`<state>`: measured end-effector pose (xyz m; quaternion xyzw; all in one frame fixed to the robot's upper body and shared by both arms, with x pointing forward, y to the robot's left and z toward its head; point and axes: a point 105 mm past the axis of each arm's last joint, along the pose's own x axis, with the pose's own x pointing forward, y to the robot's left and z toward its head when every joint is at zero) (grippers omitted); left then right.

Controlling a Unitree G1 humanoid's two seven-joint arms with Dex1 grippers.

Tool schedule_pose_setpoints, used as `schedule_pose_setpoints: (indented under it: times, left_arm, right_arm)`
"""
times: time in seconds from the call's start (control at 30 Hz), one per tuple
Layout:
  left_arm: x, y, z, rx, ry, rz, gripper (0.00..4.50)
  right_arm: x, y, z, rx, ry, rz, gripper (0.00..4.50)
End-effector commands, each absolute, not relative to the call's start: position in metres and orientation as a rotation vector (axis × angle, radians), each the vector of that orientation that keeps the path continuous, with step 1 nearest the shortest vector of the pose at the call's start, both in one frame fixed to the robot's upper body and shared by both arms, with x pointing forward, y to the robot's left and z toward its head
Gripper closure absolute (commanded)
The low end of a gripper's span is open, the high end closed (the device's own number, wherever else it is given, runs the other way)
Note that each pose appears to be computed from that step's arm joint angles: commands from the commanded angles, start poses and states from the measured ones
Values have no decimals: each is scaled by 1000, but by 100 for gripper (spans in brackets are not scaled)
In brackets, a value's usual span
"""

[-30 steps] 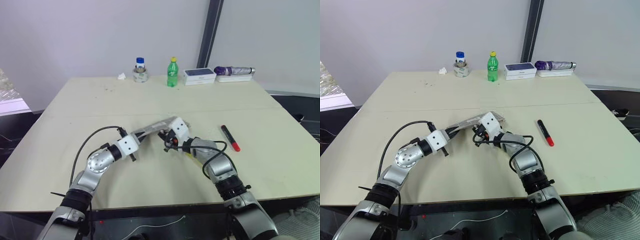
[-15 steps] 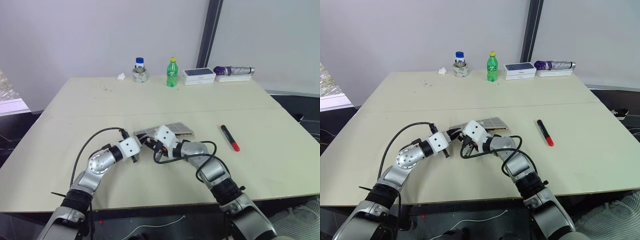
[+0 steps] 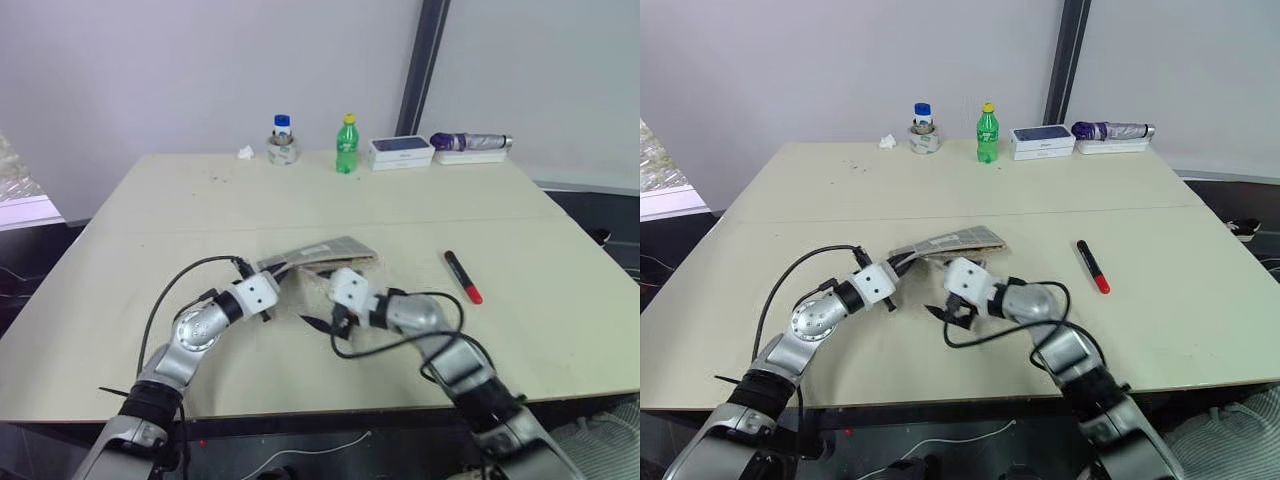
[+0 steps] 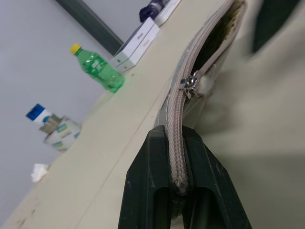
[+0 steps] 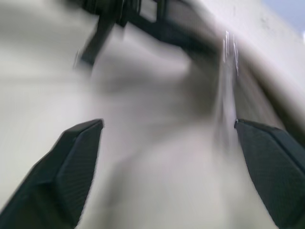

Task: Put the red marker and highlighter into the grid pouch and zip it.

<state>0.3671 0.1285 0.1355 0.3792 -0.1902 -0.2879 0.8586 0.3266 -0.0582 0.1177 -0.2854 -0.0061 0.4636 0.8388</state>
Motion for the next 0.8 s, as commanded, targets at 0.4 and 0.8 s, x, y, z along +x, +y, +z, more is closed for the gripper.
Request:
schedule_pose_setpoints:
  times: [0.4, 0.8]
  left_arm:
    - [359, 131, 139, 800, -440, -617, 450]
    - [362, 125, 140, 800, -442, -636, 450]
  right_arm:
    - [301, -164, 117, -349, 190, 503, 17]
    - [297, -174, 92, -128, 373, 411, 205]
